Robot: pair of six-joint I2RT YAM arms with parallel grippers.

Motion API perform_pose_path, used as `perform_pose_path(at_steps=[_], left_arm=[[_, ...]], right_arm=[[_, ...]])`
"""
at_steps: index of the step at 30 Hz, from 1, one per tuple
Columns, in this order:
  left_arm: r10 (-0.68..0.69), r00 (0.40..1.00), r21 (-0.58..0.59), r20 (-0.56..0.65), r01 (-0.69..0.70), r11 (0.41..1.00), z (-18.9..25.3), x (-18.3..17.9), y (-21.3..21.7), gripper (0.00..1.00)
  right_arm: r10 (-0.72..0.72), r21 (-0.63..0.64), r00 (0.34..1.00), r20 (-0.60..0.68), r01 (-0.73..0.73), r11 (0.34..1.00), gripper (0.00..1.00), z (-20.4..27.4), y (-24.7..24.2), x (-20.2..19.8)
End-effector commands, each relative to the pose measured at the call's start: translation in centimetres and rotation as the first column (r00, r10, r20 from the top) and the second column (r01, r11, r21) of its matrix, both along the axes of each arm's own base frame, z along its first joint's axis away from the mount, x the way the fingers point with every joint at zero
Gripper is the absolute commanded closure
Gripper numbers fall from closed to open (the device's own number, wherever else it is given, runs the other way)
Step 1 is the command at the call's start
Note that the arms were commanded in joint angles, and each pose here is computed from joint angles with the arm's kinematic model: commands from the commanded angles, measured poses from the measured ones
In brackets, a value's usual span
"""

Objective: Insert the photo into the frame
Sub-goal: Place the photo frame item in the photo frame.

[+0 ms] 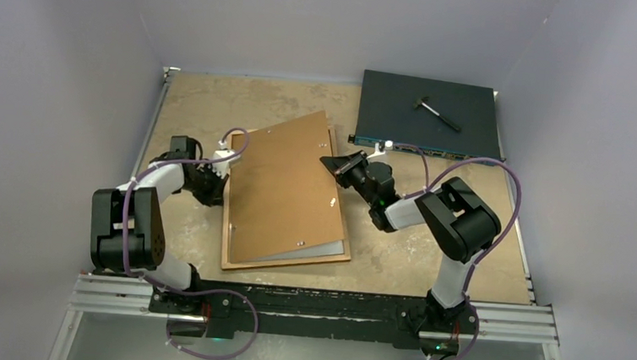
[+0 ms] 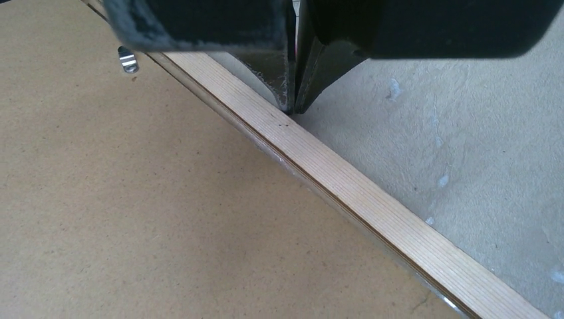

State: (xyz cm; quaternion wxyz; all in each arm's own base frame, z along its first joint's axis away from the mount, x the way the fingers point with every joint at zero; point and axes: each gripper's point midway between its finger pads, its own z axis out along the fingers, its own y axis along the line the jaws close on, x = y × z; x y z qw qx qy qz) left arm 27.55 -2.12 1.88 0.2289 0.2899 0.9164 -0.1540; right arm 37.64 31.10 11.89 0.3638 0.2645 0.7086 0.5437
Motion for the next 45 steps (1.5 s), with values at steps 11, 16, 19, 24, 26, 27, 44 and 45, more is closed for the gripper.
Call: perform_pose_path(at_steps=[11,16,19,24,26,27,44,45], left_arm=[[-0.030,0.997,-0.005,0.072,0.030,1.000,1.7,2.2,-0.3,1.00],[-0.027,0.997,-0.006,0.072,0.027,1.000,1.8,2.3,-0.3,1.00],[-0.026,0.997,-0.006,0.077,0.027,1.000,1.9,2.5,-0.3,1.00],[-0.027,0.997,-0.009,0.071,0.028,1.000,1.9,2.6,-0.3,1.00],[-0.029,0.997,-0.009,0.072,0.029,1.000,1.9,2.5,-0.4,1.00],[-0.030,0.997,-0.007,0.074,0.030,1.000,1.9,2.6,-0.3,1.00],[-0.038,0.998,-0.011,0.056,0.039,0.999,1.6,2.8,-0.6,1.00],[-0.039,0.998,-0.013,0.054,0.039,0.999,1.6,2.7,-0.6,1.00]], right_arm=[[0.006,-0.066,0.983,0.183,0.007,0.998,1.00,2.8,0.8,0.1],[0.009,-0.136,0.972,0.233,0.023,0.990,1.00,2.7,0.5,0.3],[0.005,-0.160,0.965,0.261,0.038,0.986,1.00,2.7,0.3,0.4],[0.001,-0.165,0.948,0.318,0.054,0.985,1.00,3.4,0.3,0.7],[-0.003,-0.172,0.943,0.333,0.064,0.983,1.00,3.6,0.2,0.9],[-0.008,-0.175,0.940,0.342,0.071,0.982,1.00,3.7,0.1,1.0],[-0.024,-0.160,0.930,0.367,0.089,0.983,1.00,3.3,0.4,1.8],[-0.020,-0.165,0.927,0.375,0.088,0.982,1.00,3.4,0.4,1.7]])
